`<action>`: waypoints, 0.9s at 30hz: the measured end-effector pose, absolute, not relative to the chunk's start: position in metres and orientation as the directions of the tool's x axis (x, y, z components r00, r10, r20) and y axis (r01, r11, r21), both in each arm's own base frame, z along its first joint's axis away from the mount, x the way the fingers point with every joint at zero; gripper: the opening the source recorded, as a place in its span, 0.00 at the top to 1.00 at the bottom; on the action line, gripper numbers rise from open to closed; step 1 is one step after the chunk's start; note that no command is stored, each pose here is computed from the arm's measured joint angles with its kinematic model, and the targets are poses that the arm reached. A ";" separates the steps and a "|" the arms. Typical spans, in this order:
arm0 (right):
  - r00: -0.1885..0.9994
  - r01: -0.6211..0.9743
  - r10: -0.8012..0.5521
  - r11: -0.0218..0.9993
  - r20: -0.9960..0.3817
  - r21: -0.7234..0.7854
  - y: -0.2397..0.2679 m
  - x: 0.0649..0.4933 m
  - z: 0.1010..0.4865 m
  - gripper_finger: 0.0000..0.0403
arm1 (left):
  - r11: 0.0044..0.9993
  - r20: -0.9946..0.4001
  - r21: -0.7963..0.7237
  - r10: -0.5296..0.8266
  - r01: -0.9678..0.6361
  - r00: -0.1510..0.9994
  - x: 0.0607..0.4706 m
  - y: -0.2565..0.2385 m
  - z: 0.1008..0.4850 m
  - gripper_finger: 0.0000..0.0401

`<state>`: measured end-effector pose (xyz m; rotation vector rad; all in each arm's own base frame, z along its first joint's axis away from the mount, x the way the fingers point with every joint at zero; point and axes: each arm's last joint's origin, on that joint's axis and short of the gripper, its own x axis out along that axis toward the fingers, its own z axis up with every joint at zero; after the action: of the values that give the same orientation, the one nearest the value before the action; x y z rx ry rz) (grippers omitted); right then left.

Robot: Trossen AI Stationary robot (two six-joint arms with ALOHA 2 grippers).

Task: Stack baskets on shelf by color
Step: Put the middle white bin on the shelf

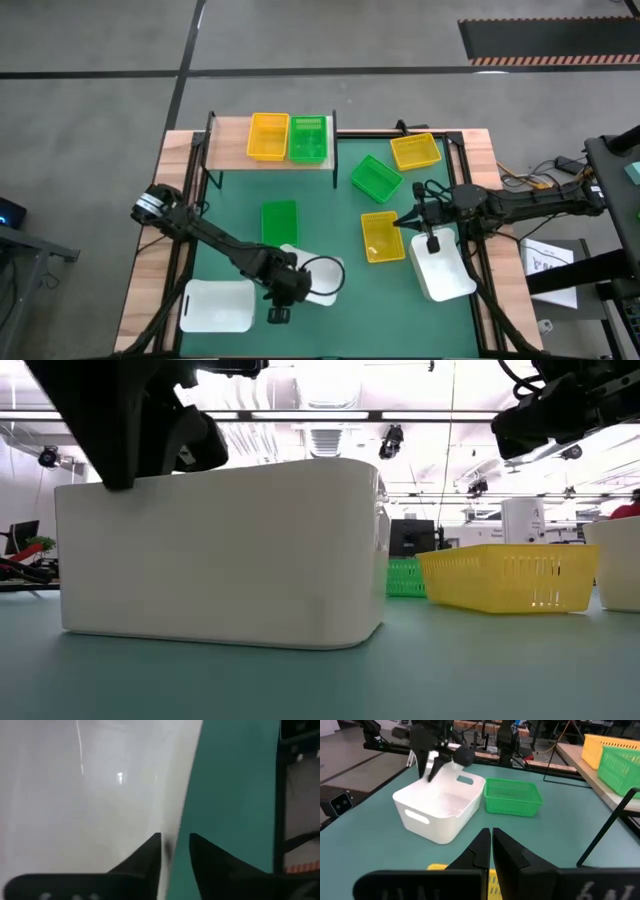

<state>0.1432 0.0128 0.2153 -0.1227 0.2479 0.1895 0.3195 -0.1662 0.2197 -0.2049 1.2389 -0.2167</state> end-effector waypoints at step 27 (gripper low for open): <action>0.941 -0.221 0.174 0.966 -0.291 -0.138 0.013 0.142 0.212 0.97 | 0.493 -0.515 -0.742 0.016 -0.455 0.857 0.381 -0.169 0.312 0.79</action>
<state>0.1419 0.0129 0.2118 -0.1698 0.2811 0.2024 0.3814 -0.1689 0.3123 -1.0242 0.4809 0.2993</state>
